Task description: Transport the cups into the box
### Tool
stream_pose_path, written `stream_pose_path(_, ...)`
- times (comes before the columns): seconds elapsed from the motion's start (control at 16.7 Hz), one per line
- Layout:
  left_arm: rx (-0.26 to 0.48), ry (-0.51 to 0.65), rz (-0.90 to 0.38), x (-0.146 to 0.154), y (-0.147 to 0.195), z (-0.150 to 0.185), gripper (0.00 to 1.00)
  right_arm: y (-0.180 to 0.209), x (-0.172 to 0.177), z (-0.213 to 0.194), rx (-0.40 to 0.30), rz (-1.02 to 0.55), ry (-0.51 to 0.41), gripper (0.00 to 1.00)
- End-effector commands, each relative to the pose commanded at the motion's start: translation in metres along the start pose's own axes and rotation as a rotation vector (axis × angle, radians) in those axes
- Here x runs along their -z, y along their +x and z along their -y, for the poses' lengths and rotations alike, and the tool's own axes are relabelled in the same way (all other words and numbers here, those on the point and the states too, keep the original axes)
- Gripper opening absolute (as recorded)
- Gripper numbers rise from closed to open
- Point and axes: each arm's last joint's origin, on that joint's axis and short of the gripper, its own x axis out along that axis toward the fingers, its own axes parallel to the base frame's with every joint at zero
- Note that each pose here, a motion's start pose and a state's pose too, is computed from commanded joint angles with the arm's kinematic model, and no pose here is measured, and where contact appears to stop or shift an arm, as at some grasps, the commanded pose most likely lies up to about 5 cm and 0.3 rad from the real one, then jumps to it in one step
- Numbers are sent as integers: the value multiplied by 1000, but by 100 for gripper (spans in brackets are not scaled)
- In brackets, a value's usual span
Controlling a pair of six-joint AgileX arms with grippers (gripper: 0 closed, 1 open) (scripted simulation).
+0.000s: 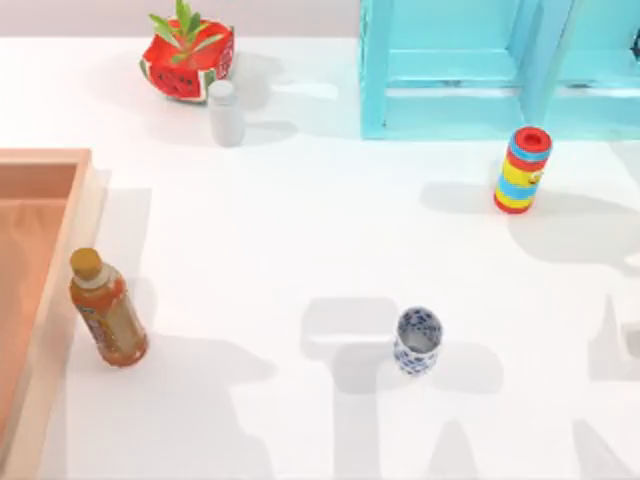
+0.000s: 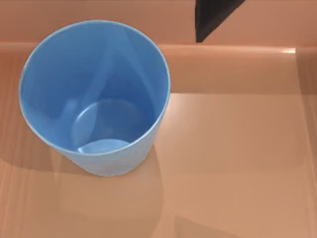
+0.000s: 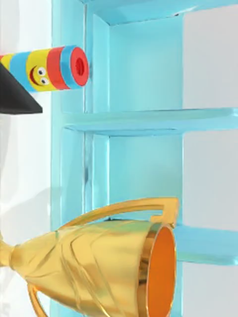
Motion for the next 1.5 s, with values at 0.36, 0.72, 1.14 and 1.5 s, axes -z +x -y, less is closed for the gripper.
stream_pose_path(0.36,3,0,-4,-5,-28,-3,100,0,0,0,0,0,0,100)
stream_pose_path(0.72,0,0,-1,-3,-94,-3,100,0,0,0,0,0,0,100)
stream_pose_path(1.14,2,-2,-3,-6,-100,-2,100,0,0,0,0,0,0,100)
stream_pose_path(1.5,14,-5,-28,-84,-104,61,100,0,0,0,0,0,0,100)
